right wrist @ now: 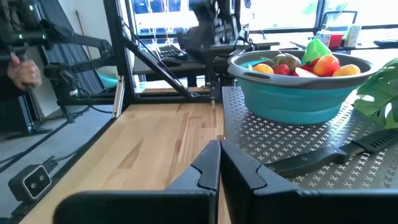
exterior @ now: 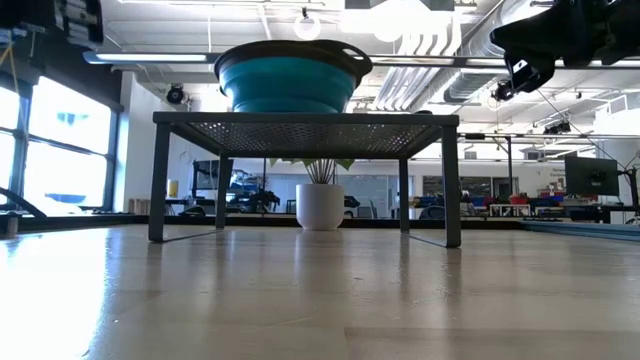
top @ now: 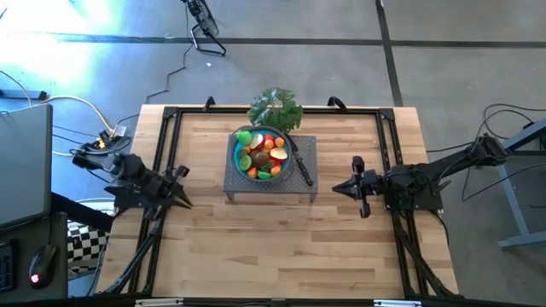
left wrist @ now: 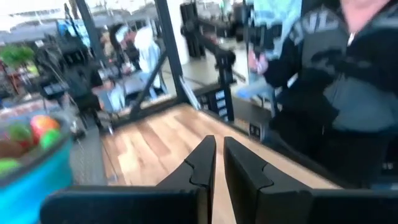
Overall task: Pick & Place Fruit
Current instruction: Return to Home Position
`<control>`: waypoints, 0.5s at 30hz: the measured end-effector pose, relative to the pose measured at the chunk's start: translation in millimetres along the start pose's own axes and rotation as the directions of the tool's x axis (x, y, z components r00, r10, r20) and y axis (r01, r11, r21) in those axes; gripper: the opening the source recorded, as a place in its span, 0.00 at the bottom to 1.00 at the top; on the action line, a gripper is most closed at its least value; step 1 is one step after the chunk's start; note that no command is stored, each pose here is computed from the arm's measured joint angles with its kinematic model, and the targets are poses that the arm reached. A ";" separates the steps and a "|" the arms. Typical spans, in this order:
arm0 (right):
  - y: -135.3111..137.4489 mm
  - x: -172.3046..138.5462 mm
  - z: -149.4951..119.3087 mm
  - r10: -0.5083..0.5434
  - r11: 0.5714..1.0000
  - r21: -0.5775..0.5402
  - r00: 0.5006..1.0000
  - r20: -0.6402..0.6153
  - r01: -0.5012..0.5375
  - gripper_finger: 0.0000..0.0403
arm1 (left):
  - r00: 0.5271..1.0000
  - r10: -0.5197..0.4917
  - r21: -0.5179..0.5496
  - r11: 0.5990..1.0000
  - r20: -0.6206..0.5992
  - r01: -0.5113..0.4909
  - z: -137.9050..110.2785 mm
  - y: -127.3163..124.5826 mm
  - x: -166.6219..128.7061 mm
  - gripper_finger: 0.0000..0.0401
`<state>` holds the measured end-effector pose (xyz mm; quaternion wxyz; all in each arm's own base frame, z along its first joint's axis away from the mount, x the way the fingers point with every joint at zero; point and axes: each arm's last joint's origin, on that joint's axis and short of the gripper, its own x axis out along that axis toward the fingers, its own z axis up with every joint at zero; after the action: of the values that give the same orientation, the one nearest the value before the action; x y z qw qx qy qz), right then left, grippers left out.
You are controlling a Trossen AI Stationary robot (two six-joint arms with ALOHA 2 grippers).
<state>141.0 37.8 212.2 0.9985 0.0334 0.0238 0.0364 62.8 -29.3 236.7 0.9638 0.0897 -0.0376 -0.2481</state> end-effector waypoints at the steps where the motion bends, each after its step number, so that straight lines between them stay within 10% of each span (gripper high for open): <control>1: 0.0 -0.3 0.4 0.001 1.000 0.003 1.000 0.003 -0.001 0.01 | 1.000 -0.006 0.005 1.000 -0.009 0.006 -5.3 -0.8 2.5 0.07; 15: -1.6 -11.1 9.4 0.014 0.998 0.058 0.997 0.075 -0.018 0.01 | 1.000 -0.022 -0.060 0.998 -0.012 0.022 -54.7 -8.4 22.2 0.07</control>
<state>130.6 34.7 222.0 0.9970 0.0642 -0.0125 0.0423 84.7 -38.8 182.0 0.9635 0.0630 -0.0233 -0.2592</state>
